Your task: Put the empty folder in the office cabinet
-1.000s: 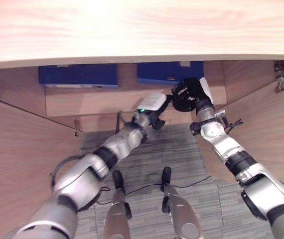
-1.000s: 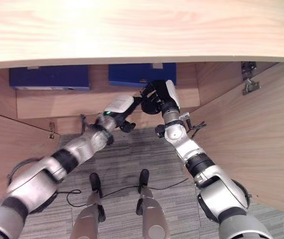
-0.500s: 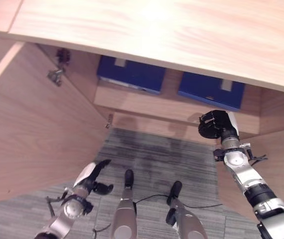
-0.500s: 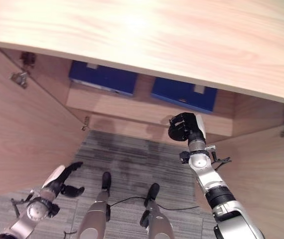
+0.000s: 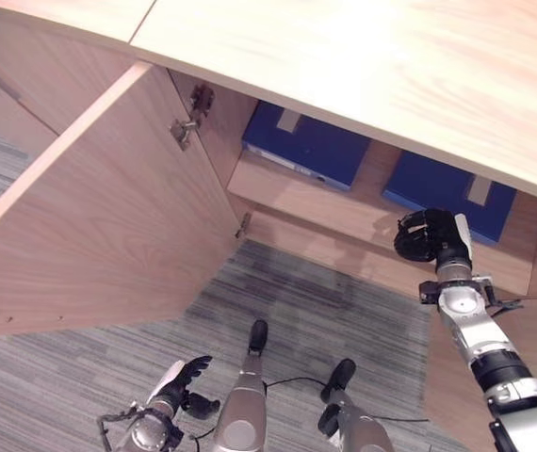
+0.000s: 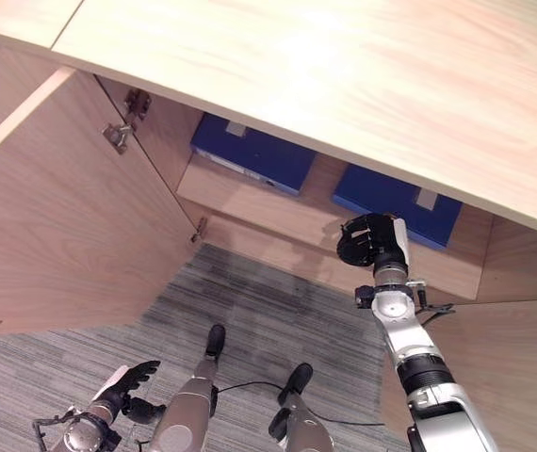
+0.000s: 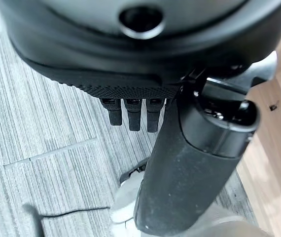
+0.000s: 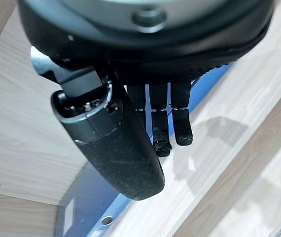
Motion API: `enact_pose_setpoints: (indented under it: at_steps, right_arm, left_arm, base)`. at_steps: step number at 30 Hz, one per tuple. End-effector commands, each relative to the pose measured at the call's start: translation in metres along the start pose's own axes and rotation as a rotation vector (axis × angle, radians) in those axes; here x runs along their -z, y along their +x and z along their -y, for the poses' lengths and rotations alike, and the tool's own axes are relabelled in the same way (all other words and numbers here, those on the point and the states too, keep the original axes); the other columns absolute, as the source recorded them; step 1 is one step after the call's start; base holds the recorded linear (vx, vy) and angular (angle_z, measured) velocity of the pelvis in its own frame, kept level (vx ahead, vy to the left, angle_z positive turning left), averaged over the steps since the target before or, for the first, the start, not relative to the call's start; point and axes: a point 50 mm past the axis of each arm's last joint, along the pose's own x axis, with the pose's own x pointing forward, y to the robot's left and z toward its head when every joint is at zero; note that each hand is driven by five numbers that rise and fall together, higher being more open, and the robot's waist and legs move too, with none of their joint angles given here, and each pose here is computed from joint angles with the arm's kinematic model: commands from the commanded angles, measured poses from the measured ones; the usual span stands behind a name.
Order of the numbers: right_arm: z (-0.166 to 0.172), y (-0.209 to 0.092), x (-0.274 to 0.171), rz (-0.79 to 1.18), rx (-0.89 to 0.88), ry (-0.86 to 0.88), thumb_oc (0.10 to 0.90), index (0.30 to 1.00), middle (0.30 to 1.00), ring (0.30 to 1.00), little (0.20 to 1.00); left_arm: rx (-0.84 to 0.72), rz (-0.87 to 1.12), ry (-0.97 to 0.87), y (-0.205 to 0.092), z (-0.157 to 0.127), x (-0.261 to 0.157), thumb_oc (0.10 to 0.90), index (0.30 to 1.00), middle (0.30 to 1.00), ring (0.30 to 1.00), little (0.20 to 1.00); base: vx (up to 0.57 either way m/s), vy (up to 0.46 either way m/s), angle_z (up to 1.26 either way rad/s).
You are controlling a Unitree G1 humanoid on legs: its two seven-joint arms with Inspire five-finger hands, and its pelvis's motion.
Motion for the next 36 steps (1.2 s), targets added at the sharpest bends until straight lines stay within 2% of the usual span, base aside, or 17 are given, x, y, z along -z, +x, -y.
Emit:
enact_pose_setpoints:
  at_steps: [1,10,12,22,30,36]
  right_arm:
    - [0.026,0.009,-0.021,0.120,0.075,-0.053,0.400,0.300,0.300,0.300,0.300]
    - [0.056,0.039,-0.038,0.091,0.140,-0.204,0.400,0.300,0.300,0.300,0.300]
    - [0.076,0.046,-0.040,0.047,0.188,-0.264,0.400,0.300,0.300,0.300,0.300]
    - [0.119,0.056,-0.050,-0.037,0.277,-0.405,0.400,0.300,0.300,0.300,0.300]
    - [0.133,0.055,-0.046,-0.086,0.301,-0.466,0.400,0.300,0.300,0.300,0.300]
    - [0.130,0.056,-0.045,-0.092,0.286,-0.493,0.400,0.300,0.300,0.300,0.300]
  left_arm:
    - [-0.013,-0.053,0.015,-0.007,-0.008,0.019,0.800,0.900,0.900,0.900,0.900]
    - [0.012,-0.072,-0.001,-0.009,0.002,0.023,0.800,0.900,0.900,0.900,0.900]
    - [0.014,-0.052,-0.003,-0.007,0.003,0.019,0.800,0.900,0.900,0.900,0.900]
    - [0.027,-0.007,-0.009,-0.002,0.005,0.007,0.800,0.900,0.900,0.900,0.900]
    - [0.020,0.009,-0.020,0.002,0.006,-0.001,0.800,0.900,0.900,0.900,0.900]
    - [0.018,0.020,-0.025,0.004,0.008,-0.005,0.800,0.900,0.900,0.900,0.900]
  base:
    - [0.00,0.023,0.05]
    - [0.00,0.004,0.00]
    - [-0.02,0.011,-0.03]
    - [0.00,0.011,0.09]
    - [0.02,0.016,0.07]
    - [0.01,0.004,0.02]
